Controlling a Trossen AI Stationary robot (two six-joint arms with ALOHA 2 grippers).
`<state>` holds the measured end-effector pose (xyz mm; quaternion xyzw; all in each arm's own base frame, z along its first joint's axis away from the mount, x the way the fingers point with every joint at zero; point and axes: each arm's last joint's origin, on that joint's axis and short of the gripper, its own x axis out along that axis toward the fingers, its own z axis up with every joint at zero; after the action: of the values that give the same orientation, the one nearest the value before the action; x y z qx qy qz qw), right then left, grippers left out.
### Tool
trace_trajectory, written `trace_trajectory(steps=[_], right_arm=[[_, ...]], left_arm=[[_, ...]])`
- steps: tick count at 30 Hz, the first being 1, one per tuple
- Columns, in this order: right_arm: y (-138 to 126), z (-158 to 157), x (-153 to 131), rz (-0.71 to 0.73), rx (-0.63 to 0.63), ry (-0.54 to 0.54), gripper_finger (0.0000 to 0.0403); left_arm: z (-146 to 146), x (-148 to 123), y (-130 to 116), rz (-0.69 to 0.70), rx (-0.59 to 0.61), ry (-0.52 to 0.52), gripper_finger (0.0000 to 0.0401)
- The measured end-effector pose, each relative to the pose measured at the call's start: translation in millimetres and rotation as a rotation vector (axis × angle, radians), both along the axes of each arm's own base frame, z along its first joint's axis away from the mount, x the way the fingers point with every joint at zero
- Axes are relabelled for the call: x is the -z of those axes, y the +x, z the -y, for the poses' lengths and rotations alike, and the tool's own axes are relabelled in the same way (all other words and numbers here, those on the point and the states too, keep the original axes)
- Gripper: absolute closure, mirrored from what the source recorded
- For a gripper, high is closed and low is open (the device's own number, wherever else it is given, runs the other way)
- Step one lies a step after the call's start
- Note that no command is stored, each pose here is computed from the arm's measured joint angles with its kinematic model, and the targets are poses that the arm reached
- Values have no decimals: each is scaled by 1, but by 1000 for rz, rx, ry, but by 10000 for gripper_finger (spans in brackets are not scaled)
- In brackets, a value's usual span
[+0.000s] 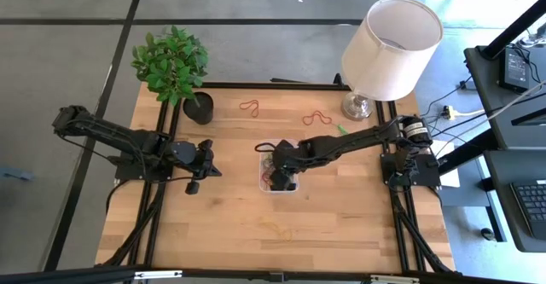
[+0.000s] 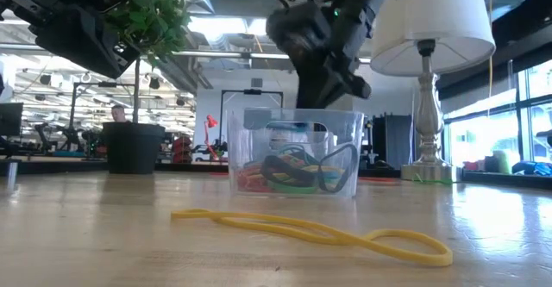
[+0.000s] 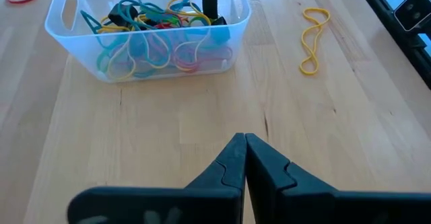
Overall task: Pick and place rubber bands into bin
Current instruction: Put the blue rubber band into the transparent container, then put the yellow rubber band into the transparent container
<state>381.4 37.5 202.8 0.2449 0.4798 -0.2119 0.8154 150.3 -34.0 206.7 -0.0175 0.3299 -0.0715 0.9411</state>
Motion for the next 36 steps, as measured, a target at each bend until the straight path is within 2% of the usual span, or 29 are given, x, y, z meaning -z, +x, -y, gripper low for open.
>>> trace_trajectory(steps=[5, 13, 20, 25, 29, 33, 36], right_arm=[[-4, 0, 7, -24, 25, 15, 390], [-4, 0, 7, -28, 13, 37, 314], [-10, 0, -17, 28, -76, -1, 264], [-22, -4, -40, 51, -173, -43, 267], [-39, -14, -54, 17, -278, -84, 283], [-73, -24, -55, 5, -326, -131, 304], [-110, -29, -48, 54, -318, -105, 318]], left_arm=[[0, 0, 0, 1, -9, 6, 395], [0, -3, 2, 37, -14, -7, 389], [3, -14, 10, 16, -52, -49, 371], [17, -33, 32, -2, -51, 0, 385], [38, -47, 60, -41, -24, 60, 397], [64, -55, 91, -96, -16, 124, 397], [81, -57, 117, -112, -9, 147, 394]])
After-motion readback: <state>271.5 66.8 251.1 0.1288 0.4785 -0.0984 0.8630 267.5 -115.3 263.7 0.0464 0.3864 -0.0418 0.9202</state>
